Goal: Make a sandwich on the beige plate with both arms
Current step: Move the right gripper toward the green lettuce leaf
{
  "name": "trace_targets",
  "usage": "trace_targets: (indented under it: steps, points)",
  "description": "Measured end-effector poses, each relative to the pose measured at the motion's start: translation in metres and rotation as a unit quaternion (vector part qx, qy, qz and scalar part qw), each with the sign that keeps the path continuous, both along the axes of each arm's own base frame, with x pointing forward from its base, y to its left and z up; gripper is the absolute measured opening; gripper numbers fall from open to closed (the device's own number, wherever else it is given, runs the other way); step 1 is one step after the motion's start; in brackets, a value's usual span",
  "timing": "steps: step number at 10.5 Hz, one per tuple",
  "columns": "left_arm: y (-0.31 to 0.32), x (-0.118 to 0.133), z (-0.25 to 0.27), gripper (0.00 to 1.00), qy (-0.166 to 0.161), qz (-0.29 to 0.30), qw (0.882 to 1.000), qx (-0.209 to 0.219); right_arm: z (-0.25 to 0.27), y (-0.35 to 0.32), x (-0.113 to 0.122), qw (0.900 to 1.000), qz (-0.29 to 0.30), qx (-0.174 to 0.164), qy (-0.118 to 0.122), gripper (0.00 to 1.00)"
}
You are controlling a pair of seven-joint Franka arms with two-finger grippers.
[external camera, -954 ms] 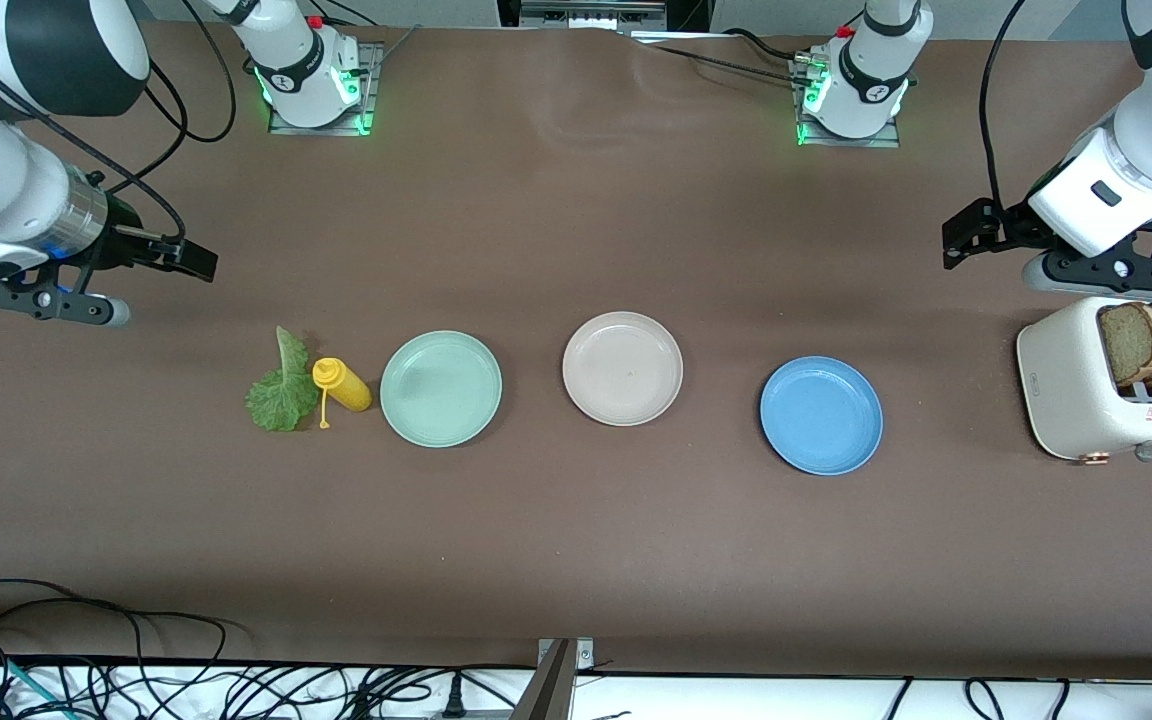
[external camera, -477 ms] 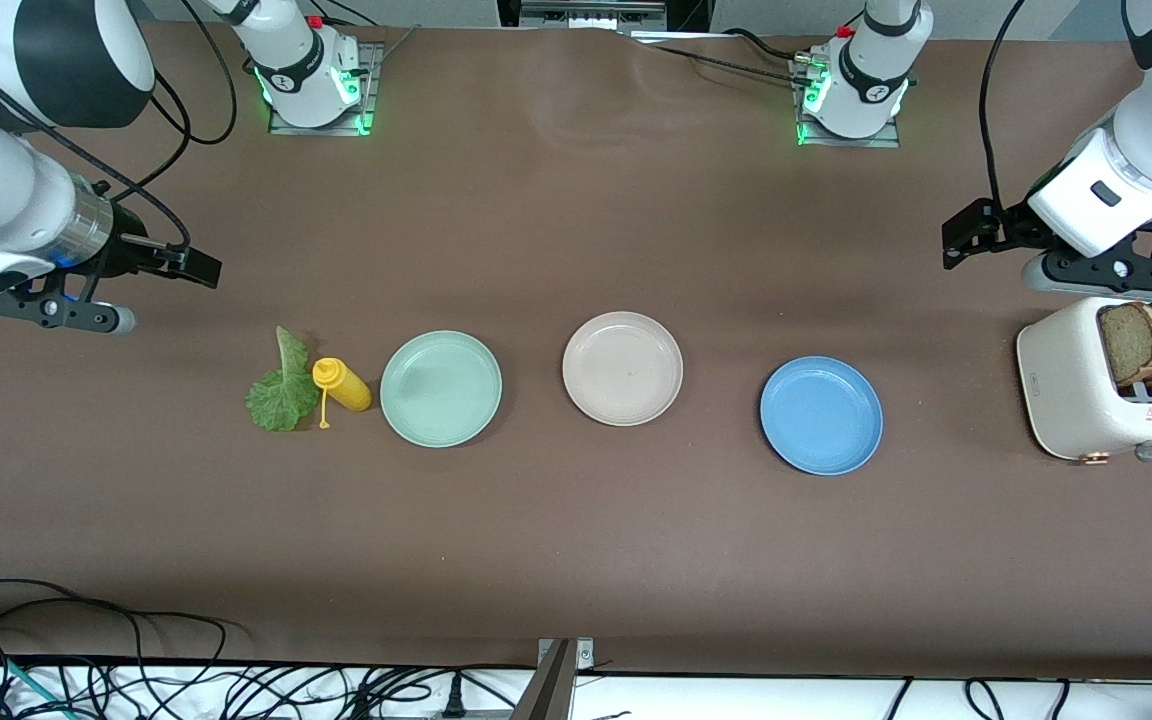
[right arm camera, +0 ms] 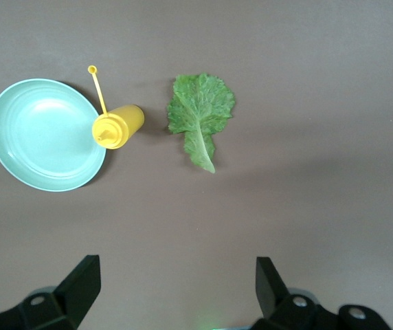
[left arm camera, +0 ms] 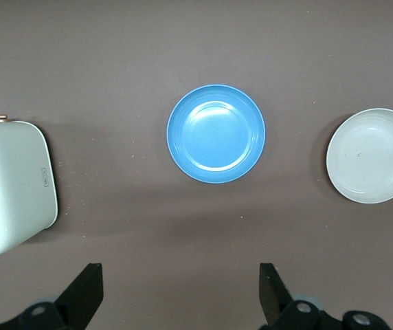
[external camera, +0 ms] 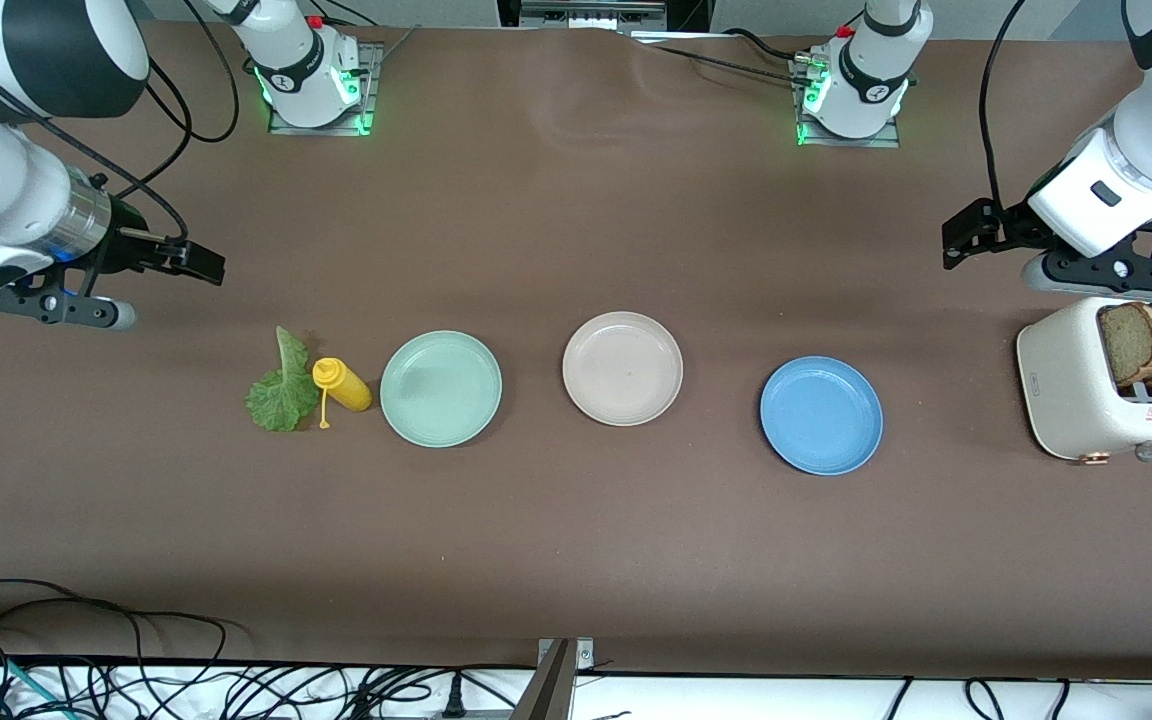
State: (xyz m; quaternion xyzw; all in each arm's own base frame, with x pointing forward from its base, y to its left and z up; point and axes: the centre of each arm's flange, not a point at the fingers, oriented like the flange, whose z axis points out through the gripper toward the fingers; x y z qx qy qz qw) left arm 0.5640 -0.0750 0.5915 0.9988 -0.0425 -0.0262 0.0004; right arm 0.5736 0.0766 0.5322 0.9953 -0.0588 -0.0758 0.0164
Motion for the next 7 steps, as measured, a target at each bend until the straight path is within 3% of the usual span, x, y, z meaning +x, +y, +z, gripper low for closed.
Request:
trace_targets:
  steps: [3,7]
  points:
    - [0.000,0.000,0.000,1.00,0.000,0.000,1.000,0.000,-0.014,-0.010,0.003,1.000,0.013,0.003,0.006,1.00]
    - [0.007,0.003,-0.005,1.00,0.004,0.006,1.000,0.000,-0.074,-0.027,0.006,1.000,0.019,0.004,0.017,1.00]
